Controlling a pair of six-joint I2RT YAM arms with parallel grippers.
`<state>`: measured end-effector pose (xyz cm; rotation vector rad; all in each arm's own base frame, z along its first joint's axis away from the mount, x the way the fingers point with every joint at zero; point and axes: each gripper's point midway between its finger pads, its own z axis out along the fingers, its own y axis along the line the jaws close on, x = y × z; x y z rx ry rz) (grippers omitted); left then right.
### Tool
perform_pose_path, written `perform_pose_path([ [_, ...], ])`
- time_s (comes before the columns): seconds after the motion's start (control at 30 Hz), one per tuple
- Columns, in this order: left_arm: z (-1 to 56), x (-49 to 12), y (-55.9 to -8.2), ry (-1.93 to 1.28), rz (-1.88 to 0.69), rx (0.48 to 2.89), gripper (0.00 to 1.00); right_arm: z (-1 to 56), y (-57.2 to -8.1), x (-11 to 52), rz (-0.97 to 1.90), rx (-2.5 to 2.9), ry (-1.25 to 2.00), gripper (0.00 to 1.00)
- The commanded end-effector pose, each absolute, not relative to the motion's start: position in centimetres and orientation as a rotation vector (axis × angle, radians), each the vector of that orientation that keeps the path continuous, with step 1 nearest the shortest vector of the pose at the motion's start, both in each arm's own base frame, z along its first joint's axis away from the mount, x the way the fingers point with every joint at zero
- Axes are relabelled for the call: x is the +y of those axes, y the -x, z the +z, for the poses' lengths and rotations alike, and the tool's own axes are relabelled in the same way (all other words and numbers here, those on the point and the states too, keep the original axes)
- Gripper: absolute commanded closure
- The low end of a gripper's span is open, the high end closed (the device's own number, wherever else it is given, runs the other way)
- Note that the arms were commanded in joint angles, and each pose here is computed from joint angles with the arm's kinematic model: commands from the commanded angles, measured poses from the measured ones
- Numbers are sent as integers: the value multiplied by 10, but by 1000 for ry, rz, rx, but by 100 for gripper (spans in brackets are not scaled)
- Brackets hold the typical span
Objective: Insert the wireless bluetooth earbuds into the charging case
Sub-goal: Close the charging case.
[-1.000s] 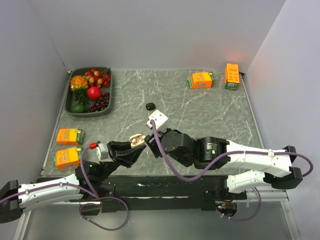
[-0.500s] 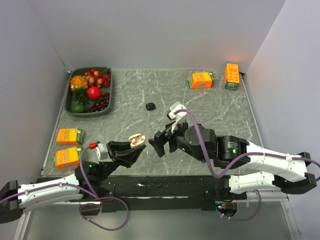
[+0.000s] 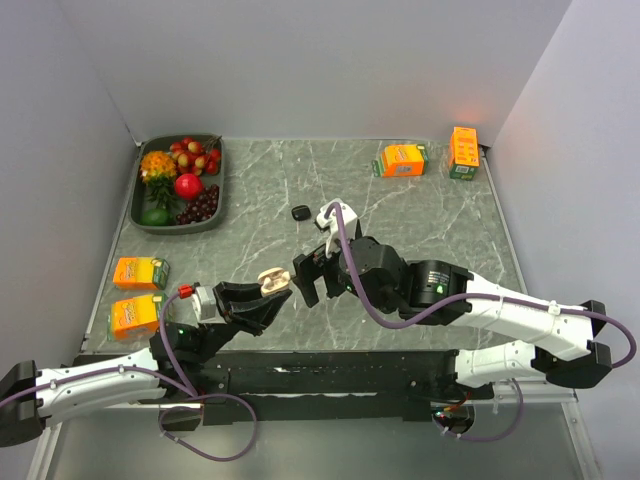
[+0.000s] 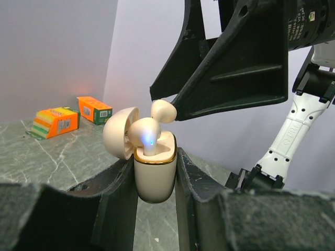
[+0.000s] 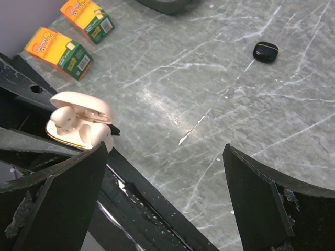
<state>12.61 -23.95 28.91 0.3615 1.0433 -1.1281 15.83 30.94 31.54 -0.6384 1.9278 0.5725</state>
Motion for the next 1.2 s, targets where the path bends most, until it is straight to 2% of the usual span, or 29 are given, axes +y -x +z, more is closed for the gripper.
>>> perform_pose_path([
  [0.0, 310, -238, -121, -352, -1161, 990, 99, 341, -158, 315, 640, 1888, 609, 1],
  [1.17, 309, -240, -120, -358, -1168, 995, 99, 339, -151, 332, 677, 1889, 673, 1],
])
